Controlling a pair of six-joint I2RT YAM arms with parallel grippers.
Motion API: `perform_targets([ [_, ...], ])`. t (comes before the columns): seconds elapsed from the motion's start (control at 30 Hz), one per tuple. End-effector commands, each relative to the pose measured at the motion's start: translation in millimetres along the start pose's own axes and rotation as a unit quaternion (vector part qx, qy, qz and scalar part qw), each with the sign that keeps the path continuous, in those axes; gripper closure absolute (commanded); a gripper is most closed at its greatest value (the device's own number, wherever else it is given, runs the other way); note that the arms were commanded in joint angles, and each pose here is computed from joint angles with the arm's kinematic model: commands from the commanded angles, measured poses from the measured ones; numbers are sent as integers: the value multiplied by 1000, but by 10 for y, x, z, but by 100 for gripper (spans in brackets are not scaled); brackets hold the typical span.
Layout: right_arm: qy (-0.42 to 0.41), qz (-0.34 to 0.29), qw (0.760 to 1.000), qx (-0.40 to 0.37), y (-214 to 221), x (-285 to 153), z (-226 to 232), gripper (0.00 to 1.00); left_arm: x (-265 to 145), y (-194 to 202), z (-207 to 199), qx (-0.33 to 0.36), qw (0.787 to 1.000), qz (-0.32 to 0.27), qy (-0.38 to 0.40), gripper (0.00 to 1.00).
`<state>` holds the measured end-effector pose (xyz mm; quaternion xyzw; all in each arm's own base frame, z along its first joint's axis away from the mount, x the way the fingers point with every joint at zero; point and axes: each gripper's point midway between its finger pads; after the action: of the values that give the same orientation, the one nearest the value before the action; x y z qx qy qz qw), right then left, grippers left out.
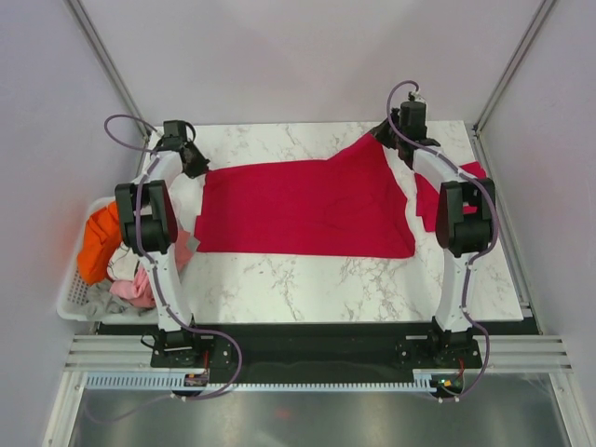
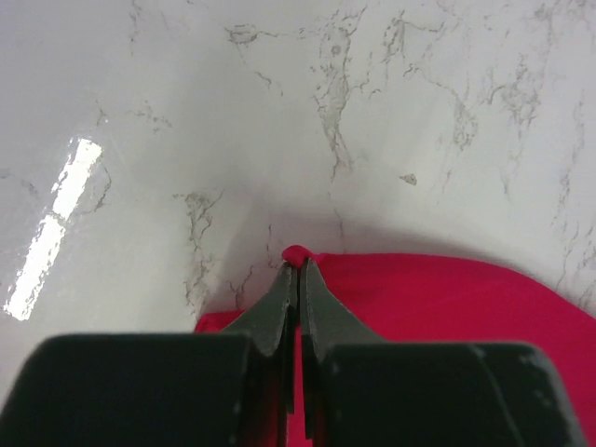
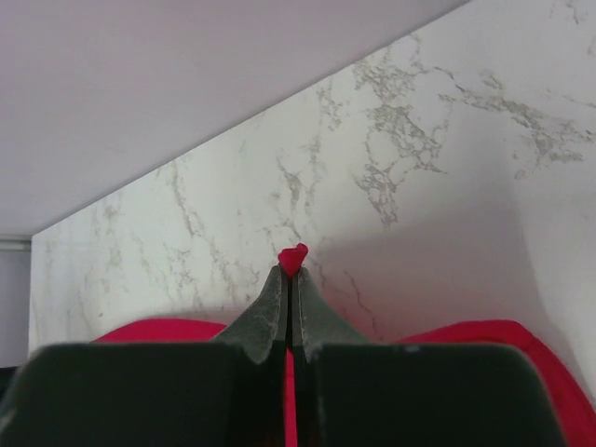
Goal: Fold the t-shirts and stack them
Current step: Fold the tshirt
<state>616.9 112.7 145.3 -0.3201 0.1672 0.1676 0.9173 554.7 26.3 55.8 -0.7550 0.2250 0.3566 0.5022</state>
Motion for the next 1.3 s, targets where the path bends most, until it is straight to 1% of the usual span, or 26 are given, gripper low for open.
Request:
perform_targets([
  [0.0, -64, -26, 997, -23, -412, -407, 574, 100, -317, -360, -70, 23, 997, -73, 18, 98],
  [0.13, -80, -24, 996, -20, -506, -589, 638, 100, -487, -398, -98, 18, 995, -100, 25, 98],
  [0.23, -97, -13, 995, -19, -546, -699, 692, 100, -602, -398, -58, 10, 992, -121, 19, 98],
  [0.37, -107, -16, 994, -20, -607, -841, 747, 100, -737, -431, 1, 5, 989, -148, 8, 98],
  [0.6, -117, 8, 993, -22, -491, -953, 753, 100, -795, -437, -16, 12, 986, -168, 18, 98],
  [0.83, -93, 37, 995, -19, -257, -799, 463, 100, -808, -610, -121, 23, 978, -203, 39, 98],
  [1.0, -80, 53, 995, -12, -98, -569, 257, 100, -683, -569, -206, 27, 980, -187, 64, 98],
  [1.13, -68, 63, 996, -6, 23, -402, 95, 100, -685, -551, -189, 26, 980, -185, 61, 98],
  [1.27, -69, 68, 995, -8, 58, -391, 91, 100, -668, -508, -156, 26, 982, -180, 54, 98],
])
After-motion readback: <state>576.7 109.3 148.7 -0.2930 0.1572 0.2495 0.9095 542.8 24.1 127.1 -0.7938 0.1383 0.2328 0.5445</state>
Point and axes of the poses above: each gripper's point midway between its finger pads, its own x axis out along the fingers, its own z axis along the line the jaws close on, y = z × x, and after that the axes turned 13 degrees about x, right-handed
